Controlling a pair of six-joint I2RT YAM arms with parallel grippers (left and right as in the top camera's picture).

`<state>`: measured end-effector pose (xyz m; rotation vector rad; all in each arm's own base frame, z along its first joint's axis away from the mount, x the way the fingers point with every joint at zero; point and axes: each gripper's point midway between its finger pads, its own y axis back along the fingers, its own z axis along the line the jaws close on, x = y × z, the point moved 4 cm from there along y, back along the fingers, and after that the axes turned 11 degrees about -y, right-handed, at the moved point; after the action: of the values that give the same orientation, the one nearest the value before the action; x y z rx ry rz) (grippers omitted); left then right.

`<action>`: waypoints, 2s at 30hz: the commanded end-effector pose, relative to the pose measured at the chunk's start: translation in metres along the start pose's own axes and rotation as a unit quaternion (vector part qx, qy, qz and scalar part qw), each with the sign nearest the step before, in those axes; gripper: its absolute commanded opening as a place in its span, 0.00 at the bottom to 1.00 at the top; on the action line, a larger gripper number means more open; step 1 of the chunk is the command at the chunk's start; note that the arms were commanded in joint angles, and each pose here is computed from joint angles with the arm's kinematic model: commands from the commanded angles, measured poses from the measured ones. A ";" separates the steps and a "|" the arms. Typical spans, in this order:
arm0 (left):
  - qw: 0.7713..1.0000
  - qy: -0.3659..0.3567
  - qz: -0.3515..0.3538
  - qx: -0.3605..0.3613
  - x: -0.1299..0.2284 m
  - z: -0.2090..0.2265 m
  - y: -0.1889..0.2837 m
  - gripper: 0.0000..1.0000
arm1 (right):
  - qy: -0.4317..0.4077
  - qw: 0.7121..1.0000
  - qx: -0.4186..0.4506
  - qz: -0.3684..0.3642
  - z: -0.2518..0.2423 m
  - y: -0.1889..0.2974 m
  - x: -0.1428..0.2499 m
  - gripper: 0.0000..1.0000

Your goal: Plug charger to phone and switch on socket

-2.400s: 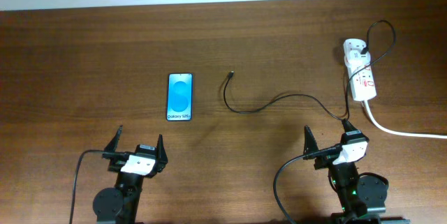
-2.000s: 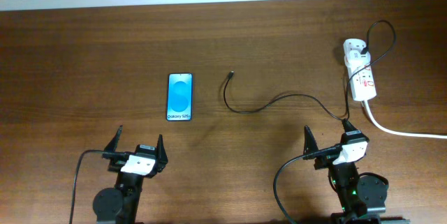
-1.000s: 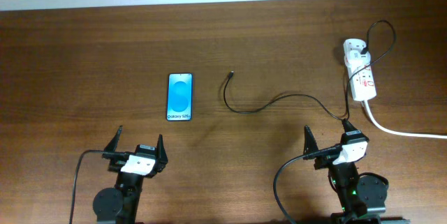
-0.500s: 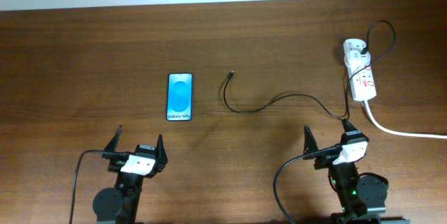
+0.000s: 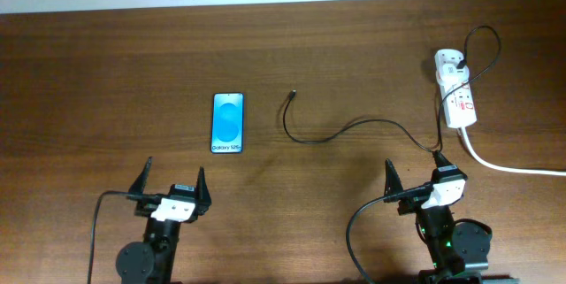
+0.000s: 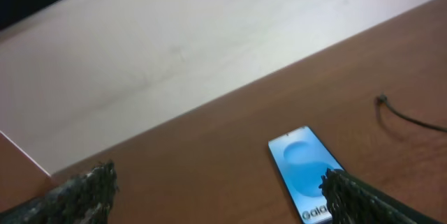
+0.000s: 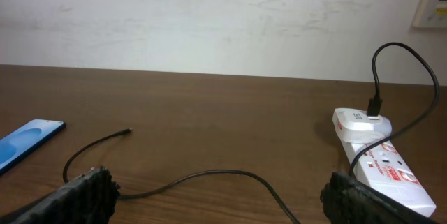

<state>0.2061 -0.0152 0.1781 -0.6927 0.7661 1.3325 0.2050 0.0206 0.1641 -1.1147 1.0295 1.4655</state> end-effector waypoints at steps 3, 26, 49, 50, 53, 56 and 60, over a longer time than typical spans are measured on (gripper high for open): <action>0.999 -0.007 -0.035 0.029 -0.010 -0.007 0.001 0.99 | 0.000 1.000 -0.006 0.002 0.002 0.000 0.002 0.98; 0.994 0.090 -0.064 0.004 -0.046 0.021 0.007 0.99 | 0.000 1.000 -0.006 0.002 0.002 0.000 0.002 0.98; 0.960 0.152 0.115 0.206 -0.091 0.045 -0.136 0.99 | 0.000 1.000 -0.006 0.002 0.002 0.000 0.002 0.98; 0.955 0.157 0.121 0.220 -0.093 0.044 -0.145 0.99 | 0.000 1.000 -0.006 0.002 0.002 0.000 0.002 0.98; 0.933 0.183 0.102 0.293 -0.111 0.039 -0.176 0.99 | 0.000 1.000 -0.006 0.003 0.002 0.000 0.002 0.98; 0.916 0.208 0.120 0.323 -0.113 0.037 -0.199 0.99 | 0.000 1.000 -0.006 0.002 0.002 0.000 0.002 0.98; 0.881 0.234 0.211 0.353 -0.105 0.037 -0.222 0.99 | 0.000 1.000 -0.006 0.002 0.002 0.000 0.002 0.99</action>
<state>0.4054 -0.0689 0.2776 -0.2726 1.7045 1.1467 0.2050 0.0207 0.1640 -1.1148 1.0296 1.4661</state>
